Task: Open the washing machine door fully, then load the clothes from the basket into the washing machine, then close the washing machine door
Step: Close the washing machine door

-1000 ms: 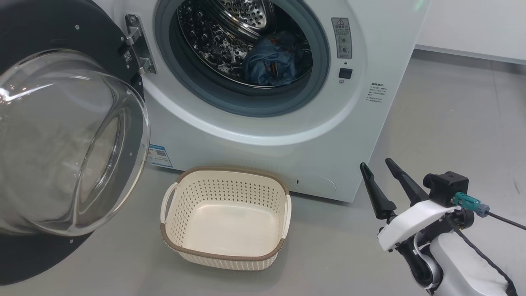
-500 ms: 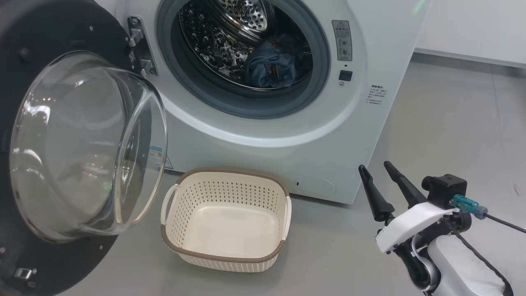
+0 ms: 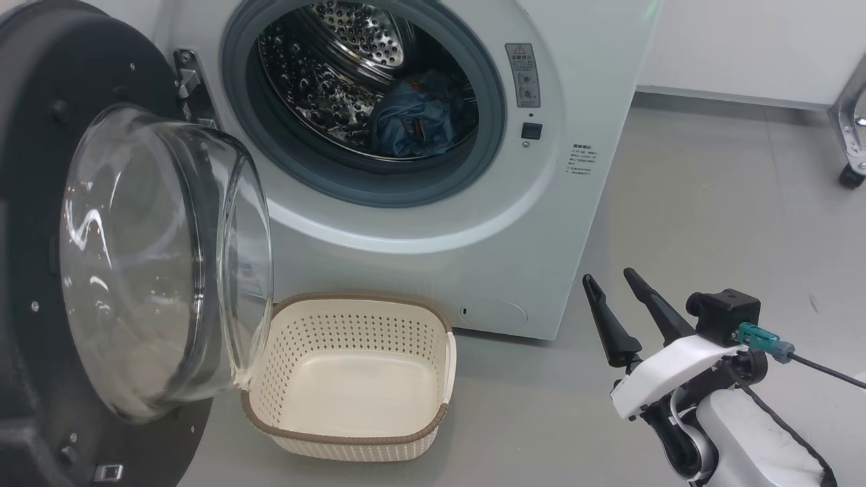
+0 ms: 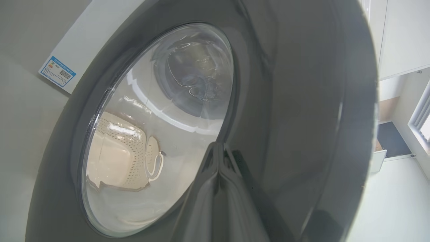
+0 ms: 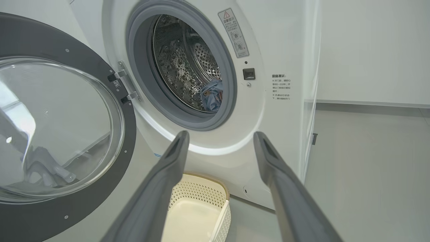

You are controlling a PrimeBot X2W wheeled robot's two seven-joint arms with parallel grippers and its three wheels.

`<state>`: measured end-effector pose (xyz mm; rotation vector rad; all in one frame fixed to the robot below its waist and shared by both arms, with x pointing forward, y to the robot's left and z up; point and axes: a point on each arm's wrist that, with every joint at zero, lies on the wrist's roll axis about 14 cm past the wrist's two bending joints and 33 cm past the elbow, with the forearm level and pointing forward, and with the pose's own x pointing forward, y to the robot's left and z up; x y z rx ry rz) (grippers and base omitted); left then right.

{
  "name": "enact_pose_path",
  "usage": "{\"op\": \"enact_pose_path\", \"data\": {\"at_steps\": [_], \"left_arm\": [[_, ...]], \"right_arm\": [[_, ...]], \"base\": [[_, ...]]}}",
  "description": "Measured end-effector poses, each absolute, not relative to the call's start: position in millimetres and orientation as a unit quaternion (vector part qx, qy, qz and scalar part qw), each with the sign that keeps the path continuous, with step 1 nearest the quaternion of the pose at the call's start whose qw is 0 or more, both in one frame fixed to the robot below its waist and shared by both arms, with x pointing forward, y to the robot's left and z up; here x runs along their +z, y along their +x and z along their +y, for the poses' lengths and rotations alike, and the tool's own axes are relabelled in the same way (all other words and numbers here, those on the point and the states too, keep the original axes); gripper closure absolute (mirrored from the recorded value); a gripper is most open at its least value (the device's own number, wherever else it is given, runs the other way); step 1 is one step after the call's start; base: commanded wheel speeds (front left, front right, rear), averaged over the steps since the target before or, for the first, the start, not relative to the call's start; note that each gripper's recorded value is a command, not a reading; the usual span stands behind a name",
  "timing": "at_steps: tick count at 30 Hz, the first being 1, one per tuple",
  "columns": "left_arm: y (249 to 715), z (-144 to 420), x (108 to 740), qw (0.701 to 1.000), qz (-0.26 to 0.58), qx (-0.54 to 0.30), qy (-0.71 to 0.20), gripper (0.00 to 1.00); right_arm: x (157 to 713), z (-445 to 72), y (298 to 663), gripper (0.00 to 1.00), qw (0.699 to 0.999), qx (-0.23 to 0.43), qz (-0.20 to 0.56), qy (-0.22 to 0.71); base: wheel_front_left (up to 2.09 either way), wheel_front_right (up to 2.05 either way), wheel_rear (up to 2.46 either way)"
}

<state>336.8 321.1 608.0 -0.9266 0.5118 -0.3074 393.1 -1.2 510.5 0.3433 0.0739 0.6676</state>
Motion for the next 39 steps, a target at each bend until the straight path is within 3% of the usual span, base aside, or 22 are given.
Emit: {"op": "enact_pose_path", "data": {"at_steps": [19, 29, 39], "left_arm": [[370.2, 209.6, 640.9, 0.83, 0.263, -0.312, -0.381, 1.0], [393.4, 165.1, 649.3, 0.813, 0.247, -0.354, -0.391, 1.0], [421.6, 140.6, 650.5, 0.82, 0.223, -0.354, -0.39, 1.0]], "right_arm": [[514.7, -65.1, 384.3, 0.0, 0.955, 0.241, 0.015, 0.17], [510.7, -97.6, 375.1, 0.0, 0.966, 0.198, 0.012, 0.168], [503.1, -124.8, 368.1, 0.0, 0.973, 0.159, 0.017, 0.169]], "base": [[0.0, 0.0, 0.0], [0.0, 0.0, 0.0], [0.0, 0.0, 0.0]]}}
